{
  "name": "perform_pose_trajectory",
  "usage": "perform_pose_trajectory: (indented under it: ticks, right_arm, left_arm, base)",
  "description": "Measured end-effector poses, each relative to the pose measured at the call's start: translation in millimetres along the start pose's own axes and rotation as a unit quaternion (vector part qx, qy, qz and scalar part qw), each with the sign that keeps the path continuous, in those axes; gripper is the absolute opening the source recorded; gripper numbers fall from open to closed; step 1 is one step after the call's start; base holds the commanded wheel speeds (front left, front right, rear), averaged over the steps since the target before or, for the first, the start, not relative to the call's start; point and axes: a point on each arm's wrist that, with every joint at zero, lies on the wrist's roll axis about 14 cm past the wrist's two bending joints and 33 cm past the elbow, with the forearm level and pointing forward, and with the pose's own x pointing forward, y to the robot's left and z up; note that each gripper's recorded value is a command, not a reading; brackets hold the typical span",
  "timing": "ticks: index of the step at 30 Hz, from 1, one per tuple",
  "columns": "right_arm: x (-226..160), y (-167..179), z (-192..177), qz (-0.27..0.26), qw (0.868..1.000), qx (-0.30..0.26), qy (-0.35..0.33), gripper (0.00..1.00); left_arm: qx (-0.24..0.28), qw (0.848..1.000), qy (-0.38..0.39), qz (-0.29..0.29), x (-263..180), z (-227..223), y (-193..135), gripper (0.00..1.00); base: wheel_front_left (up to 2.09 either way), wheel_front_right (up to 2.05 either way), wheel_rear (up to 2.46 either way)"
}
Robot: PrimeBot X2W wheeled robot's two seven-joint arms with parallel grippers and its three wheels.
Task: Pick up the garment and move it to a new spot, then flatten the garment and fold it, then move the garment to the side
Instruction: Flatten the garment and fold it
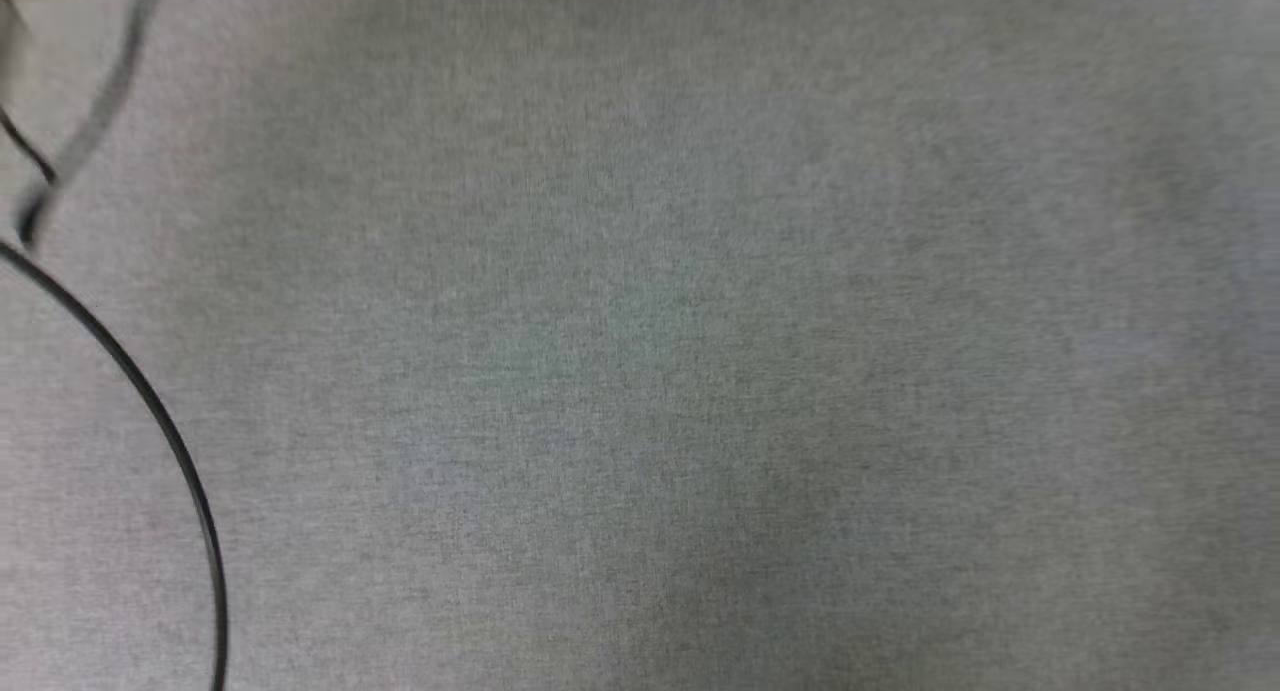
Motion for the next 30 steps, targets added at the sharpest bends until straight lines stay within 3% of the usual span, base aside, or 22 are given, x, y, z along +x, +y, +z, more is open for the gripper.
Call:
perform_pose_trajectory:
  ticks: [15,24,26,30]
  right_arm:
    - [-128.4,79.1,-75.5,0.066,0.991,0.064,0.098,0.0]
    - [-219.8,106.6,-114.6,0.074,0.979,0.101,0.161,0.0]
    - [-264.3,116.1,-133.7,0.066,0.971,0.126,0.194,0.0]
    - [-304.7,128.3,-148.9,0.065,0.962,0.145,0.221,0.0]
  left_arm:
    - [-0.099,0.988,0.114,0.007,-149.7,-100.1,-67.8,0.0]
    - [-0.162,0.966,0.198,0.049,-263.0,-141.4,-99.0,0.0]
    - [-0.174,0.956,0.23,0.059,-306.1,-152.2,-113.8,0.0]
    - [-0.2,0.943,0.256,0.071,-343.1,-160.3,-129.6,0.0]
  base:
    - [0.0,0.0,0.0]
    - [0.0,0.0,0.0]
    - [0.0,0.0,0.0]
    - [0.0,0.0,0.0]
